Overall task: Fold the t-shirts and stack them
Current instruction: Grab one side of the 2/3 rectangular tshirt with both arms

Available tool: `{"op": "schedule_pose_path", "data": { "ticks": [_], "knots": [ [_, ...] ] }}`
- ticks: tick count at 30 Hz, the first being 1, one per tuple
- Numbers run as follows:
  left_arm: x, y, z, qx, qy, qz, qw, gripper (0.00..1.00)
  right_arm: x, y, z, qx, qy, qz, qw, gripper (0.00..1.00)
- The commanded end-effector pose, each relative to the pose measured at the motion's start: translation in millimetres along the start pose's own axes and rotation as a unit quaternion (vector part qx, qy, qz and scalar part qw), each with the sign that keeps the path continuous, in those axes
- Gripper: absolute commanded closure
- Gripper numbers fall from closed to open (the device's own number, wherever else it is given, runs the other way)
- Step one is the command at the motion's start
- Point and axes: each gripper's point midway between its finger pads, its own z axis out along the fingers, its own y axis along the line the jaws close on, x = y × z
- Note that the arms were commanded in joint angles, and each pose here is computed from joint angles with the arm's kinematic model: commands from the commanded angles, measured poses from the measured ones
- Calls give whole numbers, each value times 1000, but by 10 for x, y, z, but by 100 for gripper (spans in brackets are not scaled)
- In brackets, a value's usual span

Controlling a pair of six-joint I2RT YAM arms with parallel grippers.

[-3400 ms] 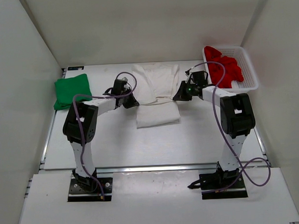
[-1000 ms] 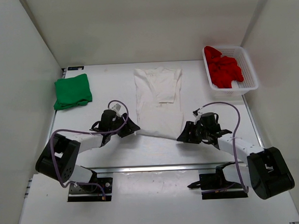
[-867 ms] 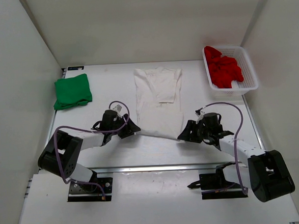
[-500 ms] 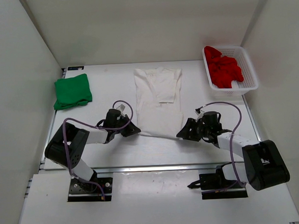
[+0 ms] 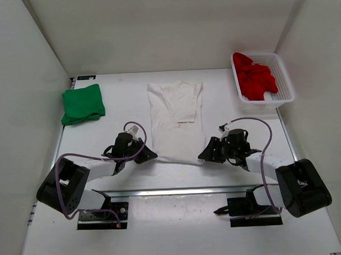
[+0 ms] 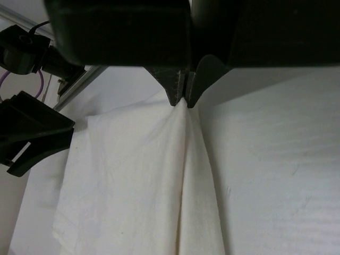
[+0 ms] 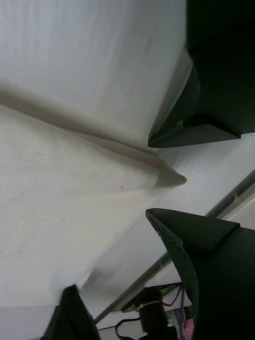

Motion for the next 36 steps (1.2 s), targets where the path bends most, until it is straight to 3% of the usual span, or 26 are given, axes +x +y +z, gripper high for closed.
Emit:
{"op": "schedule_pose_path", "data": {
  "ticks": [1,4,10,14,17,19,26,29,33,36],
  "knots": [
    [128,42,-51,2,4,-8,1000,96,321,23,-30,1,24,4,1000,52],
    [121,85,-101,3,-7,-16,1000,95,429,20,-29,11,30,10,999,51],
    [104,75,-151,0,-18,-6,1000,95,275,-121,-88,22,-18,29,999,56],
    [148,47,-155,8,-12,-7,1000,95,407,-50,-1,17,45,16,999,62],
    [161,74,-179,4,-11,-5,1000,98,571,40,53,6,71,5,997,74],
    [273,95,-208,-1,5,1,1000,100,586,68,59,2,69,9,998,97],
    [716,217,-571,-28,58,-2,998,100,985,279,-160,5,128,-21,992,100],
    [461,14,-738,-6,13,-20,1000,100,771,488,-248,-7,102,-41,994,100],
    [-96,-369,-854,9,-41,9,999,100,-37,722,-271,-32,29,-71,997,100],
    [-537,-577,-678,-6,-64,39,997,100,-659,828,-139,-34,-7,-91,995,100]
  ]
}}
